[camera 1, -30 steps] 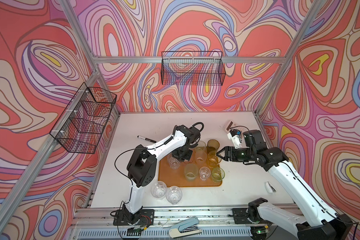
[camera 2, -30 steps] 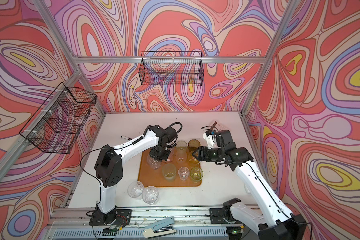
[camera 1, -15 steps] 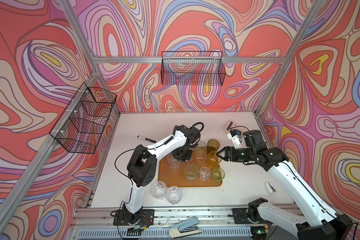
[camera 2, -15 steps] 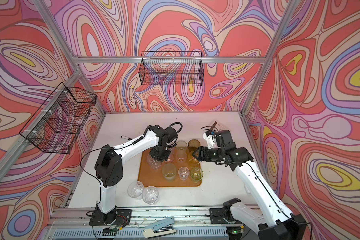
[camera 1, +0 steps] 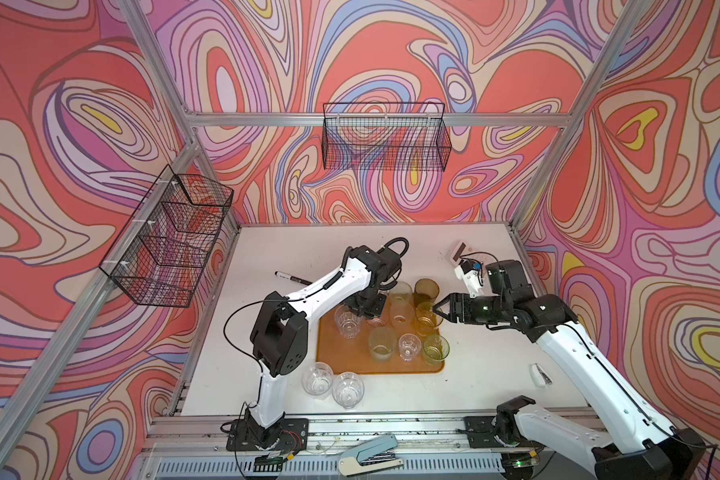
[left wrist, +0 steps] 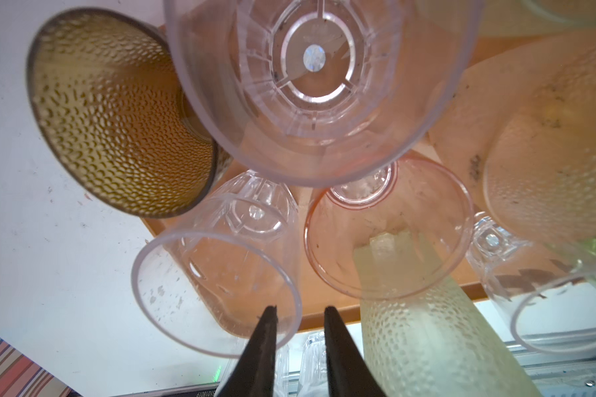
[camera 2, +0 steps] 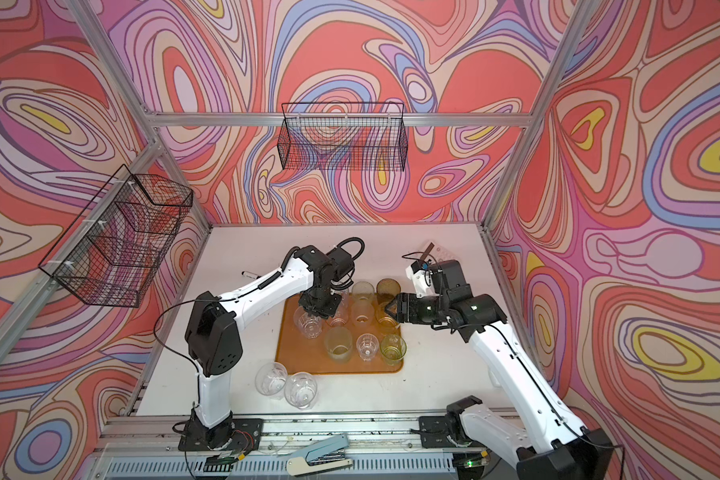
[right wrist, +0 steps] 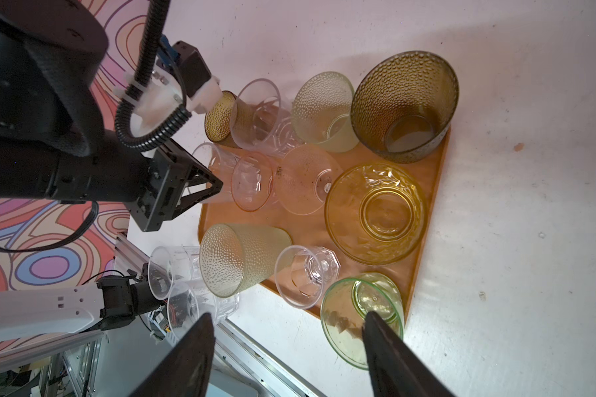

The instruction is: Place the glasses into the tray

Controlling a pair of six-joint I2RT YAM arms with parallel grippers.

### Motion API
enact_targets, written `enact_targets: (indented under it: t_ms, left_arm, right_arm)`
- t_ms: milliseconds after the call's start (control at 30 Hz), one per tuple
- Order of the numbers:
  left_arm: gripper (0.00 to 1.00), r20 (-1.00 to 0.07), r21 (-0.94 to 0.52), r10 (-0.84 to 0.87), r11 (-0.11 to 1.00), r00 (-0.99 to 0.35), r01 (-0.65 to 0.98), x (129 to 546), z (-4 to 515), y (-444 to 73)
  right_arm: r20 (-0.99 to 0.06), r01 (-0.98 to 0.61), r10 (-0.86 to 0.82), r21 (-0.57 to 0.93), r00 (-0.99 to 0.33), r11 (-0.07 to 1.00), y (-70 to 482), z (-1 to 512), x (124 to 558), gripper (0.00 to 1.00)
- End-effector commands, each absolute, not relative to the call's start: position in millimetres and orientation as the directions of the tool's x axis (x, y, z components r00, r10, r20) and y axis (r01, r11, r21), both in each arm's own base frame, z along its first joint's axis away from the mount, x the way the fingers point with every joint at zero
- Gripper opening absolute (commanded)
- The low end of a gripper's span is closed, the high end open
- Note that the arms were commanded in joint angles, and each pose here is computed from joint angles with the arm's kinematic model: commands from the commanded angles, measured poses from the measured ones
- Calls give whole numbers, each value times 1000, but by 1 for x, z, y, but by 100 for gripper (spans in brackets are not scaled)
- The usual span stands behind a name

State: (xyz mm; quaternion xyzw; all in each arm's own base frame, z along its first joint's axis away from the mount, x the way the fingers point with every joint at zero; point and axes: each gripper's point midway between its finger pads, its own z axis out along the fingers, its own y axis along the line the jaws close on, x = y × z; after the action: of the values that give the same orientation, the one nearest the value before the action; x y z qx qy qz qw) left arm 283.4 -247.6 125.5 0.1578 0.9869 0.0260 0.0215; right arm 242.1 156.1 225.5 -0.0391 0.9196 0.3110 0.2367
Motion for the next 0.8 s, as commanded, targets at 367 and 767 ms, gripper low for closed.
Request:
enact_targets:
  t_ms: [367, 767]
  left_arm:
    - [28, -112, 45, 286, 958, -952, 283, 262, 183, -226]
    - [29, -117, 57, 200, 979, -973, 195, 225, 199, -185]
  right_arm:
    - [-487, -238, 81, 556, -870, 796, 156, 230, 243, 71]
    - [-495, -242, 86, 560, -865, 792, 157, 232, 242, 71]
